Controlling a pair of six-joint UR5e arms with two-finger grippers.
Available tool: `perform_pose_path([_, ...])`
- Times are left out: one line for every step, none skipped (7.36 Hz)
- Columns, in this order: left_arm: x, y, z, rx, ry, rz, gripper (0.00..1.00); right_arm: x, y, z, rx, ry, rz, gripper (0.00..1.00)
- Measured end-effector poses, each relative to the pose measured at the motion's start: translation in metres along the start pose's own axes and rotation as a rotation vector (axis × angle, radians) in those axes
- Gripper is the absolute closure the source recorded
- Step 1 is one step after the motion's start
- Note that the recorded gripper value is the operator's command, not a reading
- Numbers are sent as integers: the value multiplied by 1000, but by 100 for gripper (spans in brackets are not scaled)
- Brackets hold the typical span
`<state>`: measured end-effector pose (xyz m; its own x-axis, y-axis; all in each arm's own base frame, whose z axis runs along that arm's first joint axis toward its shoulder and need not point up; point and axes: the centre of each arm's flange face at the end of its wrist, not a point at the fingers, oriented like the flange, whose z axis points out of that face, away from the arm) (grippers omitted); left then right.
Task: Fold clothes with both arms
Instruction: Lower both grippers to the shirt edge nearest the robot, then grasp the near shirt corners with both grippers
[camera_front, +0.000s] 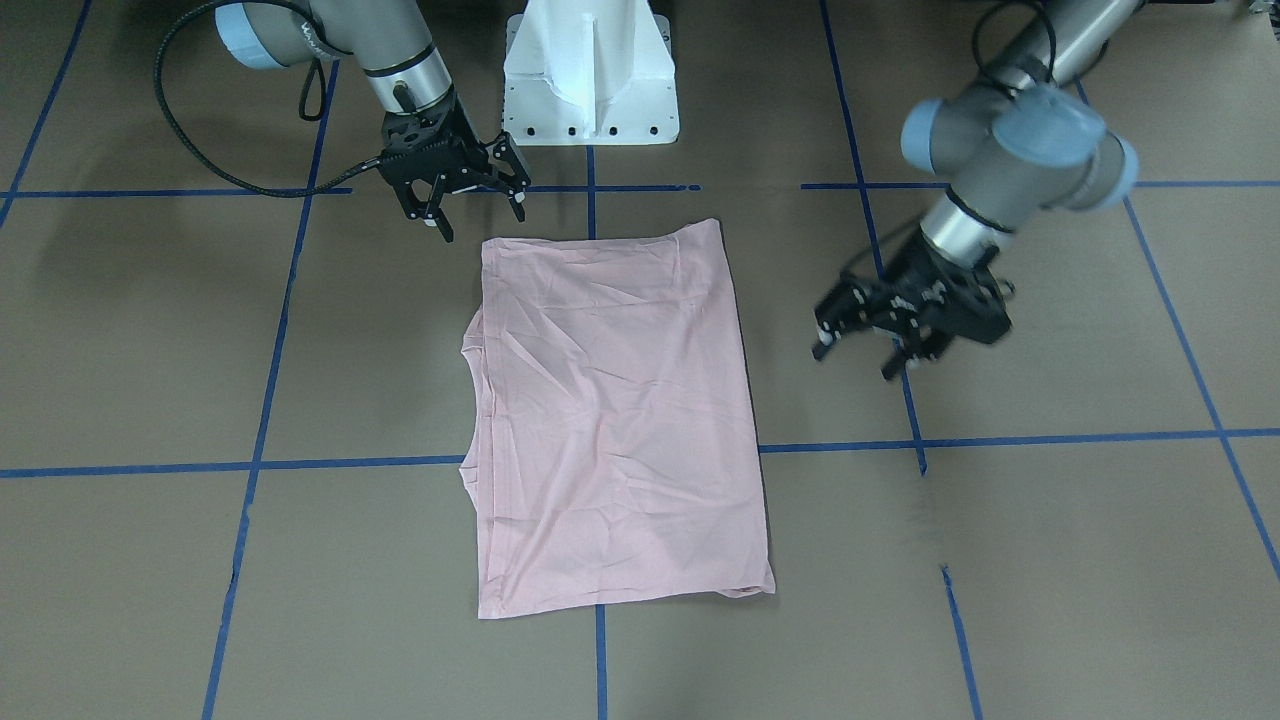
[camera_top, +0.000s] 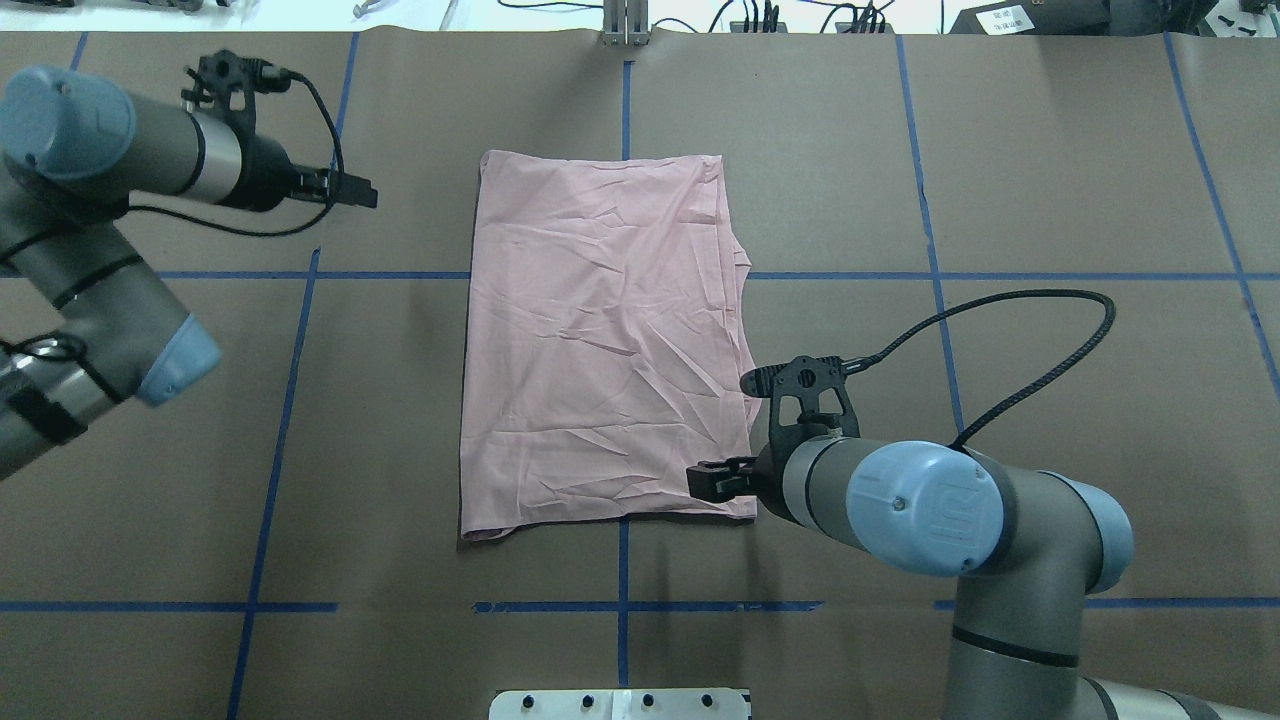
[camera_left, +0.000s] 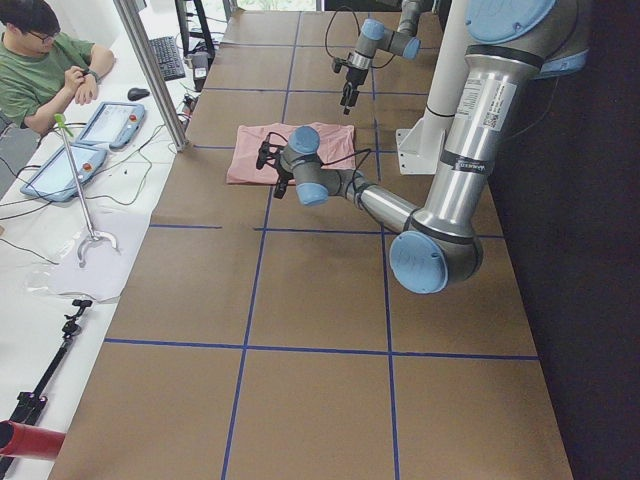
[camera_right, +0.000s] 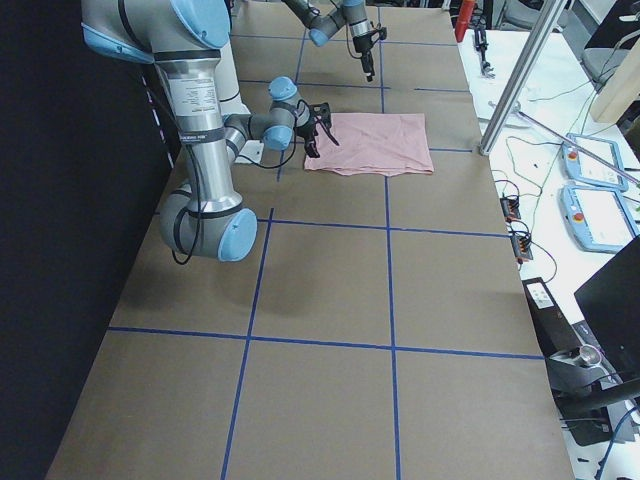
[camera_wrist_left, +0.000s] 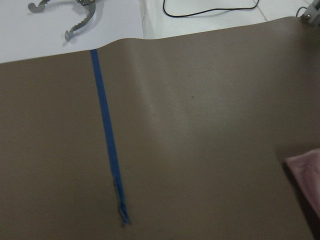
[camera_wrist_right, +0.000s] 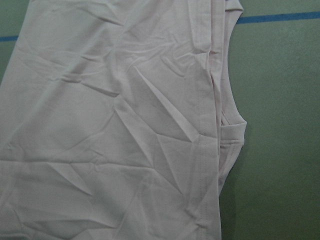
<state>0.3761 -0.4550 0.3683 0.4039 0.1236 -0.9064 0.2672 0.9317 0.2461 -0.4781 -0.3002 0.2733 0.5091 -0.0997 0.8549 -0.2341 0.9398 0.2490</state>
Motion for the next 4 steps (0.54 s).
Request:
perform_pose_path([23, 60, -6, -24, -1, -89, 4, 2, -7, -2, 13, -8, 33, 0])
perform_pose_path([54, 112, -1, -51, -37, -177, 20, 5, -12, -3, 23, -7, 48, 0])
perform_pose_path([91, 152, 12, -71, -90, -241, 34, 7, -15, -3, 28, -3, 53, 0])
perform_pose_path([129, 179, 26, -92, -139, -284, 37, 7, -16, -3, 31, -3, 56, 0])
